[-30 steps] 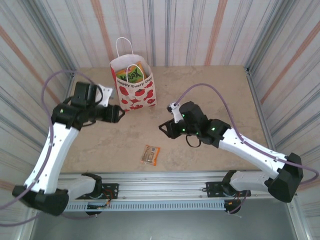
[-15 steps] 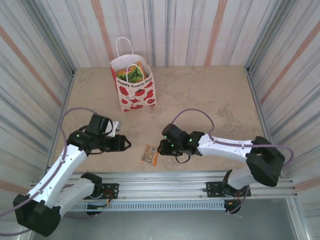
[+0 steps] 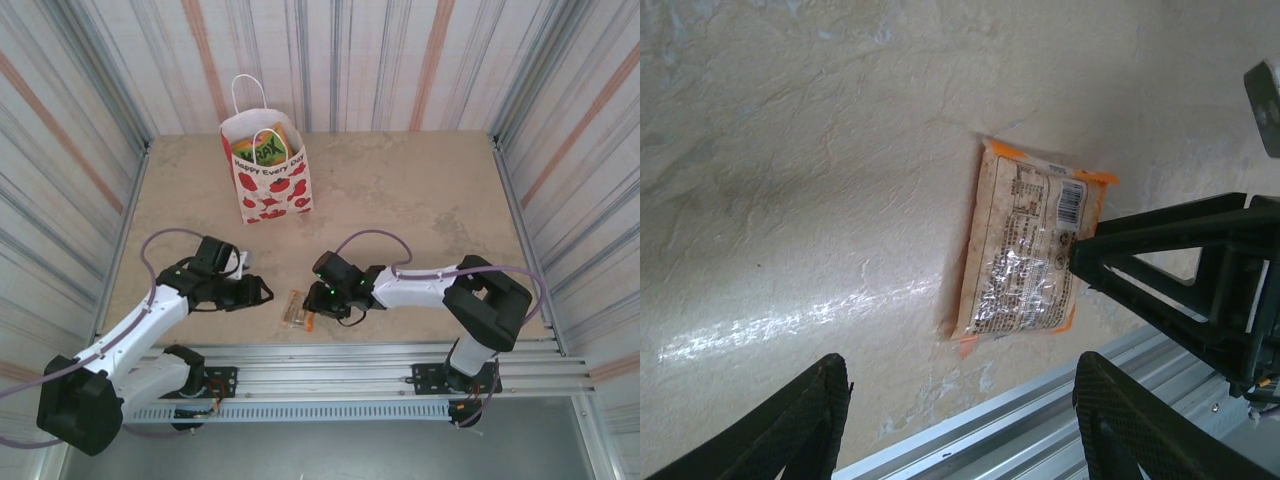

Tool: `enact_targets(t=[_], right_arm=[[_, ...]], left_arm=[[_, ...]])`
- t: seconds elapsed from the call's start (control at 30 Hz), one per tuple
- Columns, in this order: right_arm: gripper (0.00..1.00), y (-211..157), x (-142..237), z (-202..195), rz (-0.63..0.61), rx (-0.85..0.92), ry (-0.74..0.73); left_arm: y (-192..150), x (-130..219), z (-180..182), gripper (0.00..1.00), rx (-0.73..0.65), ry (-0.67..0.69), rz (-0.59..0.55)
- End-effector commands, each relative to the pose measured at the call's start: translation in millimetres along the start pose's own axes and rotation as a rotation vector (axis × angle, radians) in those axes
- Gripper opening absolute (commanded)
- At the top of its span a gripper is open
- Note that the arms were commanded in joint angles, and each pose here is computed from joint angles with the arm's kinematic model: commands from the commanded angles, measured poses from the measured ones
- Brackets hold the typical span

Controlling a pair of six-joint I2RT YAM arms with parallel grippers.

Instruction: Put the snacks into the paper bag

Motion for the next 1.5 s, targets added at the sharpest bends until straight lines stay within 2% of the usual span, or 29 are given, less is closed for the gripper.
enact_targets(t=[0.0,0.27,0.33,0.5,0.7,1.07,1.3,1.47], right_arm=[[0.47,-2,-11,-4,0.025,-0.051,-0.006],[0.11,0,-12,-5,0.0,-0.054,-0.013],[0.08,1,-7,-3,-0.016,-0.047,-0.009],[0.04,9,16,6,-0.076,-0.018,0.009],[0.0,36,64,22,-0.194,0.064,0.032],[0.0,122,170,70,-0.412,0.247,0.104],[0.0,179,221,100,-0.567,0.343,0.155],[0.0,221,244,114,-0.663,0.392,0.167]], left_arm=[[-1,-3,-2,0.63,0.002,-0.022,0.009],[1,-1,-5,0.63,-0.007,-0.026,0.006],[2,1,-7,0.63,-0.013,-0.026,0.001],[10,15,-17,0.63,-0.039,-0.009,-0.05],[35,41,-38,0.64,-0.085,0.003,-0.17],[120,106,-72,0.65,-0.121,-0.067,-0.381],[175,136,-75,0.65,-0.119,-0.062,-0.468],[207,155,-72,0.65,-0.11,-0.047,-0.535]])
Point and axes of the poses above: each hand's point on the last joint's axis, 136 mm out from that joint toward the fingers, its own x axis back along the fingers, its own z axis along the line the jaws close on, y = z × x, the point moved 9 cm from there along x, back along the fingers, and after that the axes turned 11 degrees about x, right-handed, at the moved point
